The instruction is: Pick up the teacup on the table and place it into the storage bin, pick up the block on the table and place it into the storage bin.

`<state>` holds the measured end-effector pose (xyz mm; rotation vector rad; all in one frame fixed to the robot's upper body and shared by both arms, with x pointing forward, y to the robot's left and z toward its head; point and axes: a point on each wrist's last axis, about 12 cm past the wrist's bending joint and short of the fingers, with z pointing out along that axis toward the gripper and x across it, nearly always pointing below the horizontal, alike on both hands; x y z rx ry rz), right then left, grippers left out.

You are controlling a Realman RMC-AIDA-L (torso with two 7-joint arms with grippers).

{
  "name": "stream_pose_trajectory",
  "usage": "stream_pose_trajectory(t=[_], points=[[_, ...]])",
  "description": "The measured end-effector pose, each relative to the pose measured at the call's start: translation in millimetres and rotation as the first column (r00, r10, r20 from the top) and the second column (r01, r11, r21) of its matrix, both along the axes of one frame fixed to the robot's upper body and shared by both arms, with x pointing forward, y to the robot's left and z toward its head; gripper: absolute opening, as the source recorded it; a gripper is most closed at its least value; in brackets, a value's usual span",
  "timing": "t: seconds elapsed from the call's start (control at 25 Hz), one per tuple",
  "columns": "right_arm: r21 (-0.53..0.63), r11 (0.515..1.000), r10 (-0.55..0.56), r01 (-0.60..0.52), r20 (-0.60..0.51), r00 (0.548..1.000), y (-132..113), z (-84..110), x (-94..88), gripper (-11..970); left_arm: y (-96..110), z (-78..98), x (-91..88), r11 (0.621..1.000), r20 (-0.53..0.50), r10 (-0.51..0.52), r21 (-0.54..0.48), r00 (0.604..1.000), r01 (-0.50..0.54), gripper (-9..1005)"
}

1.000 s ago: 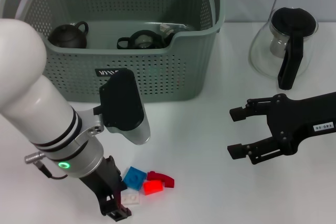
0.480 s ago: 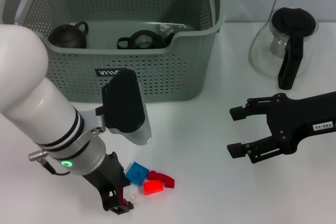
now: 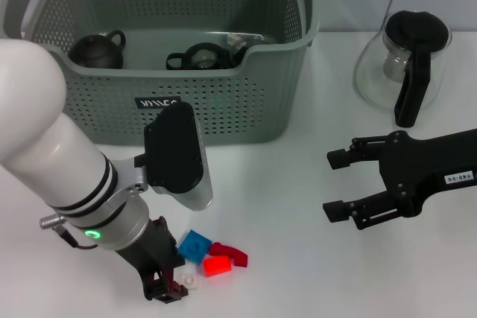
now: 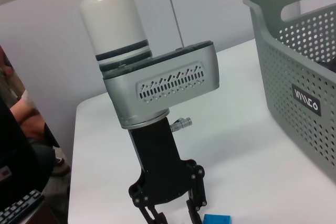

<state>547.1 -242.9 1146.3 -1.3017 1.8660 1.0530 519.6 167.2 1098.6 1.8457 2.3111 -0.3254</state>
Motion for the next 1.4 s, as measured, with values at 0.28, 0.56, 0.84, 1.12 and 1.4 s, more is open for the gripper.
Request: stream_pose_trajectory(t=[0.28,0.56,0.84,1.12,1.4], points=[[0.000,1.000,-0.004,0.004,0.002,1.000,-0.3,0.2,0.5,946,0.8,-1.5,-0.7,1.000,0.001,-0.016,0.001,1.000,0.016,408],[0.001,1.000,-0.004,0.004,0.004,1.000,-0.1,0.7,1.0,947,1.1,-2.6,-2.0,1.000,-0.008,-0.028,-0.001,1.000,0.028,231],[-0.001,1.000,-0.011,0.011,0.011,1.000,-1.4,0.7,1.9,946,4.7,10.6,0.9,0.998,0.000,0.009,-0.060,1.000,-0.009,204],[0.009,0.999,-0.040,0.039,0.013,0.999,-11.3,2.4,1.9,946,40.0,77.8,7.9,0.813,-0.160,0.079,-0.561,0.984,-0.156,195],[0.024,0.998,-0.056,0.056,0.008,0.998,-19.2,3.8,0.4,946,73.6,144.0,49.8,0.495,-0.041,0.223,-0.856,0.974,-0.150,194]])
